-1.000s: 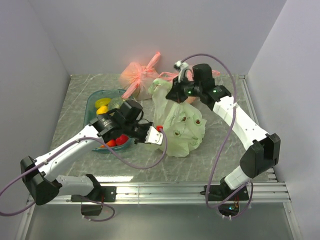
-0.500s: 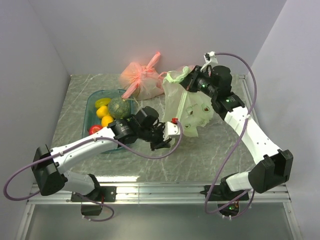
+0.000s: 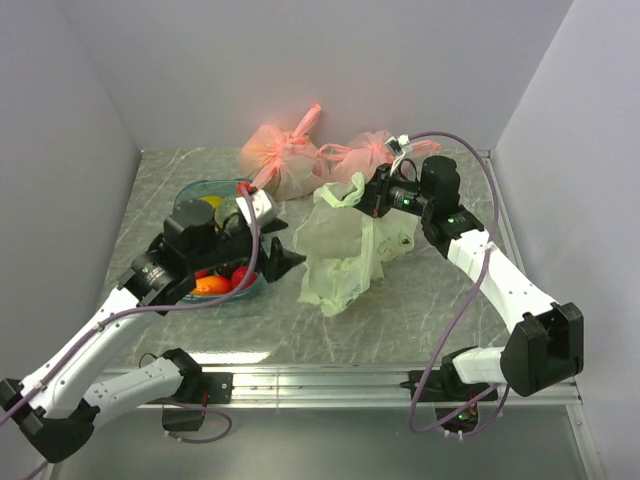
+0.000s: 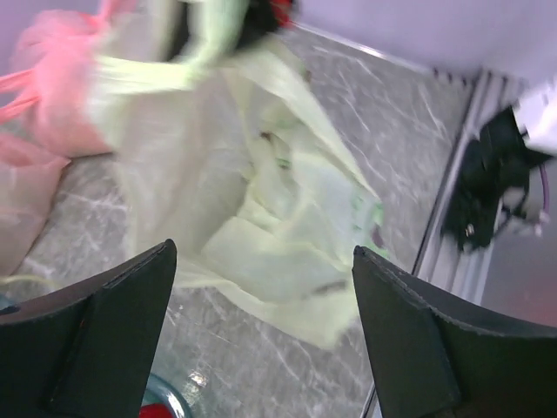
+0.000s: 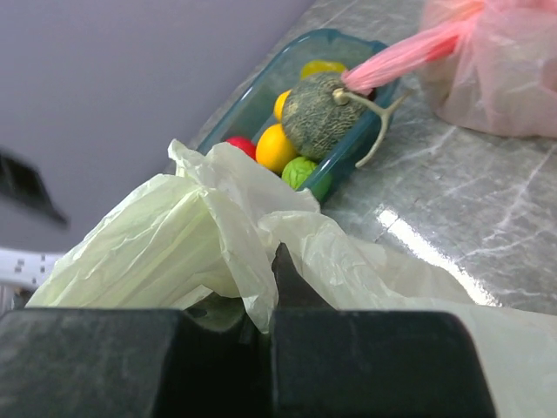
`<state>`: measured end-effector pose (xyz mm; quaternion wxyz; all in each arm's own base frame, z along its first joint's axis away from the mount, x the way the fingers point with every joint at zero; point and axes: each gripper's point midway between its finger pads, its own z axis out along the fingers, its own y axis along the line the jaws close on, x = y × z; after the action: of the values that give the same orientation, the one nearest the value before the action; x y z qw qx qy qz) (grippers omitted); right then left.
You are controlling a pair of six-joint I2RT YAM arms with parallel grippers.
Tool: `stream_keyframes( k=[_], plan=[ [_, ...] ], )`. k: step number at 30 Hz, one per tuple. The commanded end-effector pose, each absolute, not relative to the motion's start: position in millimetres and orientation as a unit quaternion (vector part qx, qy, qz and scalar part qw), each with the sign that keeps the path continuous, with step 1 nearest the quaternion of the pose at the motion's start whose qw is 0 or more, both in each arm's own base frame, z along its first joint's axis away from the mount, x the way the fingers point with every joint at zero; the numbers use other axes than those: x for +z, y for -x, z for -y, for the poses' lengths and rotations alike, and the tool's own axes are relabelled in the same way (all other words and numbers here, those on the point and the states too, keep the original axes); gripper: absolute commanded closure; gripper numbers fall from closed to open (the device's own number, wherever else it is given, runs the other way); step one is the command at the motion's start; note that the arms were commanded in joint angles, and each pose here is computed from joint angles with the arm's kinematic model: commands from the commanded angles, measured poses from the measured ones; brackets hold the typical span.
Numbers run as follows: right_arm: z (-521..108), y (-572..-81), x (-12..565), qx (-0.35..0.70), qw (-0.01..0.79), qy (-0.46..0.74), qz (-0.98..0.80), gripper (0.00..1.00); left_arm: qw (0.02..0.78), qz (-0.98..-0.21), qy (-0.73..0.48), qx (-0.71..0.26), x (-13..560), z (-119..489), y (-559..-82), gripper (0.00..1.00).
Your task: Place the fake fruits into the plastic bag and tie a complex knot
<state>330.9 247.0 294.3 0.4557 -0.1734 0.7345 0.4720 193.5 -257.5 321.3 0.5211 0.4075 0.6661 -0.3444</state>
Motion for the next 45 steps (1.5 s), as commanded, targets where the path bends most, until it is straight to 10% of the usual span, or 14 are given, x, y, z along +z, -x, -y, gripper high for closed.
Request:
stream_keyframes(
  k=[1, 12, 34, 42, 45],
  plan=[
    [-250, -309, 314, 0.475, 0.478, 0.256, -0.693, 1.00, 0.522, -0.706, -0.329, -0.348, 330, 240, -222, 0.13],
    [-244, -308, 319, 0.468, 0.478, 0.255, -0.698, 1.00, 0.483, -0.760, -0.434, -0.036, 277, 152, -375, 0.36],
    [-239, -315, 315, 0.475, 0.464, 0.239, -0.709, 1.00, 0.327, -0.813, -0.479, 0.058, 129, 121, -487, 0.44],
    [-237, -319, 312, 0.472, 0.463, 0.235, -0.712, 1.00, 0.325, -0.821, -0.468, 0.027, 140, 126, -474, 0.99],
    [-239, -321, 314, 0.484, 0.459, 0.224, -0.710, 1.00, 0.345, -0.820, -0.456, 0.014, 165, 129, -469, 1.00]
  ],
)
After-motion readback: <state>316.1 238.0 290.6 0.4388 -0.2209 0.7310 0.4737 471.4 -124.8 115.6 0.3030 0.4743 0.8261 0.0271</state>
